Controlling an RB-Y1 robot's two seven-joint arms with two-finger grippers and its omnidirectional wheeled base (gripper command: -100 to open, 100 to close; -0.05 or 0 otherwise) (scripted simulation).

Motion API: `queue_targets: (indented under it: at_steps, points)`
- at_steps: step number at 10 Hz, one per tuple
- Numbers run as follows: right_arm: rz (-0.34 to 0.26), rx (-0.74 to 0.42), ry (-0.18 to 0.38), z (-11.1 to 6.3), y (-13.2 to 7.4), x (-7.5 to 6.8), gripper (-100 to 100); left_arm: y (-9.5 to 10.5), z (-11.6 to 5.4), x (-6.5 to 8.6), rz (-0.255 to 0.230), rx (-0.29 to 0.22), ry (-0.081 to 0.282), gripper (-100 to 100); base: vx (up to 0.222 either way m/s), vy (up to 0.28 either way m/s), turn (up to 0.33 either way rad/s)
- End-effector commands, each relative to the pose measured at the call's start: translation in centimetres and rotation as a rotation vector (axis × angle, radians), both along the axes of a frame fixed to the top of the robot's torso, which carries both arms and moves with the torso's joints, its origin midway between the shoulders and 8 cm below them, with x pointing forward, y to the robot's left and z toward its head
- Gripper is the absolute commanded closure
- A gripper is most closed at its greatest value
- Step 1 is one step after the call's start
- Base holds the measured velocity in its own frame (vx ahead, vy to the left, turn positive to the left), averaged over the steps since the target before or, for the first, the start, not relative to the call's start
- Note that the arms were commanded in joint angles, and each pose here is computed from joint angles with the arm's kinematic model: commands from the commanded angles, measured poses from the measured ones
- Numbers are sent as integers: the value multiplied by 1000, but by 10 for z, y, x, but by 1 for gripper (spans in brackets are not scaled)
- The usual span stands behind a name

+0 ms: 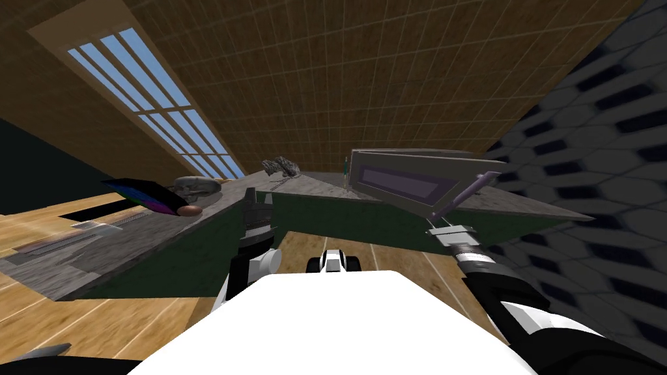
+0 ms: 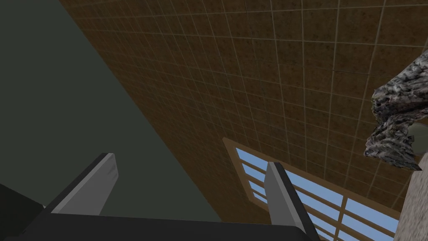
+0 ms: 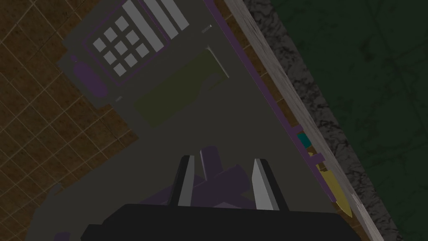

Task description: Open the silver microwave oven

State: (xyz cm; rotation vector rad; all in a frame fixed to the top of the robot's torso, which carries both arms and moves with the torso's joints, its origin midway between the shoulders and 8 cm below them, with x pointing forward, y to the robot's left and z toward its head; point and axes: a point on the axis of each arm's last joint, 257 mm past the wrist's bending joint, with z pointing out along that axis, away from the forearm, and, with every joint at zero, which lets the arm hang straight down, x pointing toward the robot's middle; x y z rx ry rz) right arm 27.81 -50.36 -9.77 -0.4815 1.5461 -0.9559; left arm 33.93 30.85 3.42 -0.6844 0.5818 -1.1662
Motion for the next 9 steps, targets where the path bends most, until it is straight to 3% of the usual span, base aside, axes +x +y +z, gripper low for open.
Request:
queue_targets:
  at_steps: [1,3,4,5,6,9]
  points:
    - [-66,-2,-3,2,-15,-13,100,0,0,0,0,0,0,0,13,236,-129]
    - [-121,-4,-3,3,-28,-25,100,0,0,0,0,0,0,0,12,251,-120]
    - [-102,-1,-3,1,-22,-24,100,0,0,0,0,0,0,0,-4,105,-48]
    - [-168,1,-2,0,-39,-38,100,0,0,0,0,0,0,0,73,164,-116]
    - [-168,1,-2,0,-39,-38,100,0,0,0,0,0,0,0,76,225,-133]
    - [-254,1,-2,1,-60,-59,100,0,0,0,0,0,0,0,49,254,-106]
